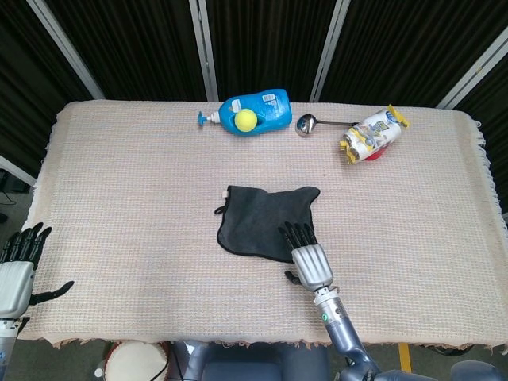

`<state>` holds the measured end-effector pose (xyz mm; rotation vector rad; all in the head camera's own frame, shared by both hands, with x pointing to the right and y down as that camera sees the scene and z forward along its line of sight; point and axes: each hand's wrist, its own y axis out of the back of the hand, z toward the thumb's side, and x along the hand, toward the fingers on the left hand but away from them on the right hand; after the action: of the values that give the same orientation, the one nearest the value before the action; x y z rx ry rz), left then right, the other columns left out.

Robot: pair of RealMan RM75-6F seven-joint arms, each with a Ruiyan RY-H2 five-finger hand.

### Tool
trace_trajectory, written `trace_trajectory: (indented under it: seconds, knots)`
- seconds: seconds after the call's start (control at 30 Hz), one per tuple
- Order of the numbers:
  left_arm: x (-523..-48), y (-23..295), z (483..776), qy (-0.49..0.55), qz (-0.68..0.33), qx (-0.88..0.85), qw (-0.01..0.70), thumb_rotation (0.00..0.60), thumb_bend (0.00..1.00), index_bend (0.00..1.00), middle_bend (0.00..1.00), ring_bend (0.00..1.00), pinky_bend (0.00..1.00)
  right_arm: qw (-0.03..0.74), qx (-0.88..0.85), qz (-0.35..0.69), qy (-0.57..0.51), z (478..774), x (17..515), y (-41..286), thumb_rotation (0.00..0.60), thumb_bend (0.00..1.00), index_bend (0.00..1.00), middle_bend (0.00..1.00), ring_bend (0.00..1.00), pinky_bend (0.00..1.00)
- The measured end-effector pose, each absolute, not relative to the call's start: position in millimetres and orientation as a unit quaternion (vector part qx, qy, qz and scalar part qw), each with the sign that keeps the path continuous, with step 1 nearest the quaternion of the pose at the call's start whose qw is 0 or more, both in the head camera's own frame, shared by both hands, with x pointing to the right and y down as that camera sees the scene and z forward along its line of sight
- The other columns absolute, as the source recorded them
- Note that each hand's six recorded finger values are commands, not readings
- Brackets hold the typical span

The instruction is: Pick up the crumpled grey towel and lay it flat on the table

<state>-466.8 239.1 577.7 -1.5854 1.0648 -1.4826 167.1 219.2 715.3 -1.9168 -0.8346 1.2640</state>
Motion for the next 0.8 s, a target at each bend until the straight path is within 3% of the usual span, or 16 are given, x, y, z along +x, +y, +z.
trace_trajectory:
  seconds: [0.53,0.8]
  knots:
    - [-465.6,240.1,580.7,0.408,-0.576,-0.615,0.353,0.600,0.03,0.00,0.00,0.00,0.00,0.346,-0.721,0.503,-0.327,728.0,172.9,206.9,0.600,0.26,0.00,0.00,0.00,0.00]
    - [-463.5,240.7,580.9,0.407,-0.574,-0.615,0.355,0.600,0.03,0.00,0.00,0.00,0.00,0.344,-0.714,0.507,-0.339,730.5,175.8,204.0,0.600,0.51,0.00,0.00,0.00,0.00]
